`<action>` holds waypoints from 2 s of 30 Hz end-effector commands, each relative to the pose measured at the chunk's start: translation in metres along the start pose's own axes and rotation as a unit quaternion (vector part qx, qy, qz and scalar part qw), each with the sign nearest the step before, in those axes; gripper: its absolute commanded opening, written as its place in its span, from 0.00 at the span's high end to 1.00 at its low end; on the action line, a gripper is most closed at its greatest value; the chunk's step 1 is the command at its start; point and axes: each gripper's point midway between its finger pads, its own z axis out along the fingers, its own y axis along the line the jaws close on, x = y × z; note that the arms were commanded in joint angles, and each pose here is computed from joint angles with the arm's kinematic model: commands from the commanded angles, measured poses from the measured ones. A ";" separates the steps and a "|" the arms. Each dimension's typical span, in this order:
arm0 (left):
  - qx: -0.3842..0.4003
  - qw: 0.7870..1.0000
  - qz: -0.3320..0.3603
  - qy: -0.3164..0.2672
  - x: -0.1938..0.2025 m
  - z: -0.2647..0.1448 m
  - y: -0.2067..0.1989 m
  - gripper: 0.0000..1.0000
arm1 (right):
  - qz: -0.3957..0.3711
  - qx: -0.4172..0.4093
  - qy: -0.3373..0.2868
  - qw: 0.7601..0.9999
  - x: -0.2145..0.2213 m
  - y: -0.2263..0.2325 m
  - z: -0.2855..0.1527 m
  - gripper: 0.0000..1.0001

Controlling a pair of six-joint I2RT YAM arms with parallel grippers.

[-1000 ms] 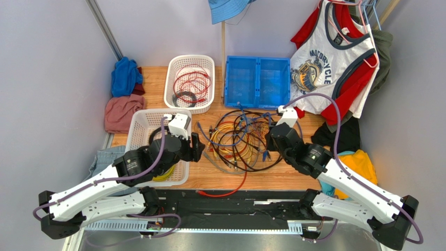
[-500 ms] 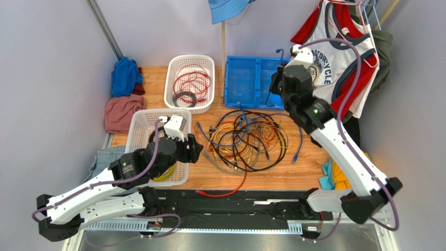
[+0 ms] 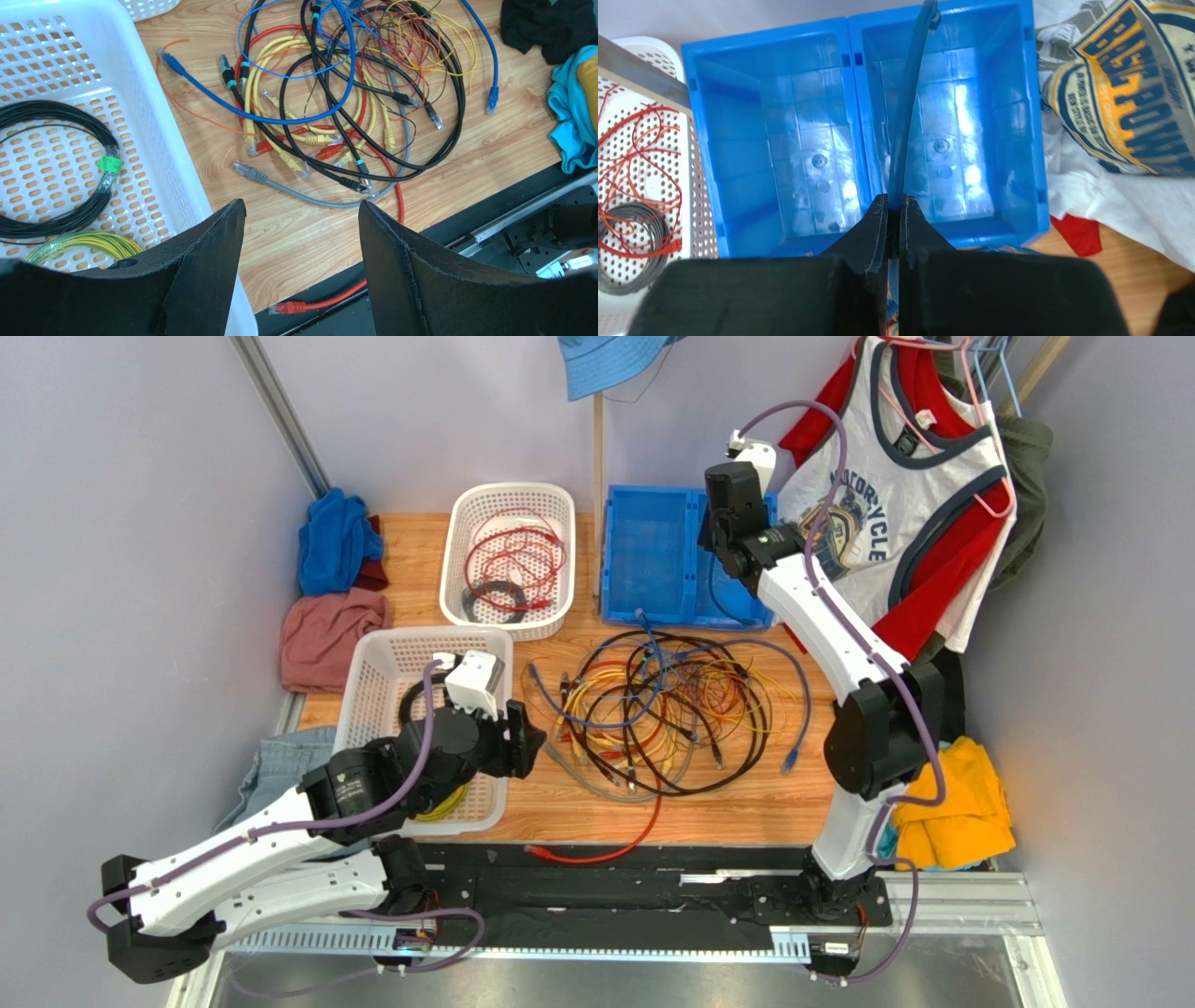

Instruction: Untangle the cables

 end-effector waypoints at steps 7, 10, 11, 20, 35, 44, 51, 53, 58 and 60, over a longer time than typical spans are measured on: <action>-0.017 1.000 0.001 -0.005 0.000 0.005 0.004 0.31 | 0.031 -0.002 -0.007 0.999 -0.016 -0.004 0.062 1.00; -0.021 1.000 0.009 -0.001 0.000 0.009 0.002 0.31 | 0.032 0.003 -0.013 0.999 -0.014 -0.010 0.074 1.00; -0.023 1.000 0.011 0.000 -0.002 0.011 0.001 0.31 | 0.033 0.004 -0.017 0.999 -0.015 -0.013 0.077 1.00; -0.035 0.999 0.022 0.012 -0.002 0.016 -0.001 0.32 | 0.088 -0.058 -0.118 0.987 -0.063 0.006 0.059 1.00; -0.034 0.999 0.022 -0.004 -0.007 0.014 0.002 0.32 | 0.080 -0.082 -0.158 0.981 -0.102 0.020 0.053 1.00; -0.033 0.999 0.021 0.007 -0.002 0.020 -0.002 0.32 | 0.065 -0.065 -0.107 0.990 -0.044 0.014 0.093 1.00; -0.026 0.999 0.015 0.022 0.005 0.024 -0.008 0.32 | 0.059 -0.045 -0.043 0.996 -0.002 0.007 0.116 1.00; -0.024 0.999 0.014 0.024 0.007 0.026 -0.009 0.32 | 0.061 -0.044 -0.031 0.997 0.008 0.005 0.118 1.00; -0.017 0.999 0.013 0.030 0.009 0.027 -0.013 0.32 | 0.062 -0.043 -0.019 0.997 0.019 0.003 0.115 0.73; -0.014 0.999 0.012 0.030 0.008 0.026 -0.014 0.32 | 0.066 -0.043 -0.024 0.997 0.014 0.002 0.109 0.45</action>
